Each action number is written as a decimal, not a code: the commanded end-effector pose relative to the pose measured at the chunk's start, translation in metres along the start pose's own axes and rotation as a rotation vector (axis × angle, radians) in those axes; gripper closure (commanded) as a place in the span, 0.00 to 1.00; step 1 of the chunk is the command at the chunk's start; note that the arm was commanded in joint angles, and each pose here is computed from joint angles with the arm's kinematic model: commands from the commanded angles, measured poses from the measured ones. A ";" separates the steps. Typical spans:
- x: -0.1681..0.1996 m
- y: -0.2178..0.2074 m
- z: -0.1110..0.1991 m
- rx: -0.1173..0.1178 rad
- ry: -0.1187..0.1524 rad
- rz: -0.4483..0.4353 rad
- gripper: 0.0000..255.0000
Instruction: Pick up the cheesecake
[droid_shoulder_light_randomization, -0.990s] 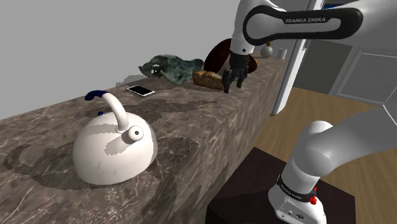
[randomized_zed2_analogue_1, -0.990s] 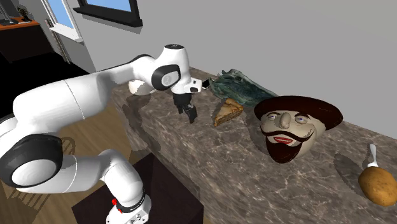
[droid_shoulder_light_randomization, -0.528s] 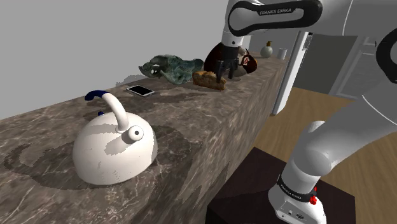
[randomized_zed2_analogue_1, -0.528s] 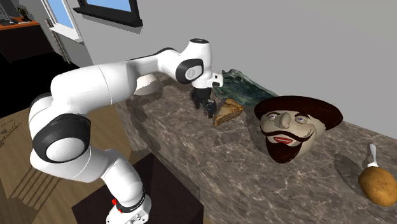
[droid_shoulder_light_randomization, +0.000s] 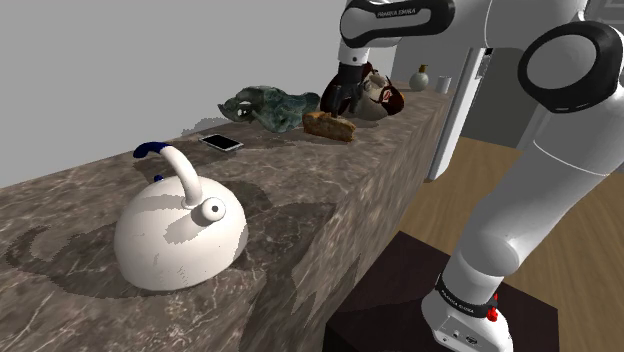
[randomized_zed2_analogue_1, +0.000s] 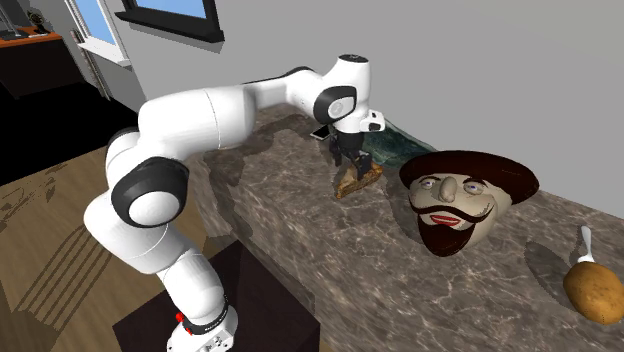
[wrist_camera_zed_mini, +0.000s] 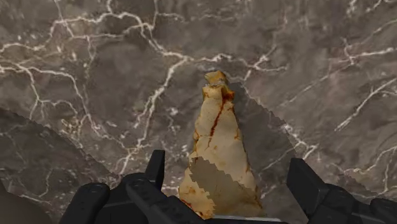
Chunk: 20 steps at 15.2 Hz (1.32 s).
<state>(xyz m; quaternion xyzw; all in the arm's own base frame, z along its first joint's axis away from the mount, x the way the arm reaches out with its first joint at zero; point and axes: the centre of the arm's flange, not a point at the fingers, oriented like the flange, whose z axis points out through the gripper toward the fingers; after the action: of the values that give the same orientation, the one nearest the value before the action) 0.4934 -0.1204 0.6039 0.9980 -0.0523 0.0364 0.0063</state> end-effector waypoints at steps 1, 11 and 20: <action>0.003 0.001 0.008 0.000 0.000 -0.001 0.00; 0.001 0.002 0.037 0.000 0.000 -0.001 1.00; 0.002 0.001 0.026 0.000 0.000 -0.001 1.00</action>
<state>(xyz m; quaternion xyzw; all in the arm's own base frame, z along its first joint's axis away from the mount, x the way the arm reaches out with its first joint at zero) 0.4965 -0.1219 0.5738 0.9980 -0.0519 0.0366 0.0062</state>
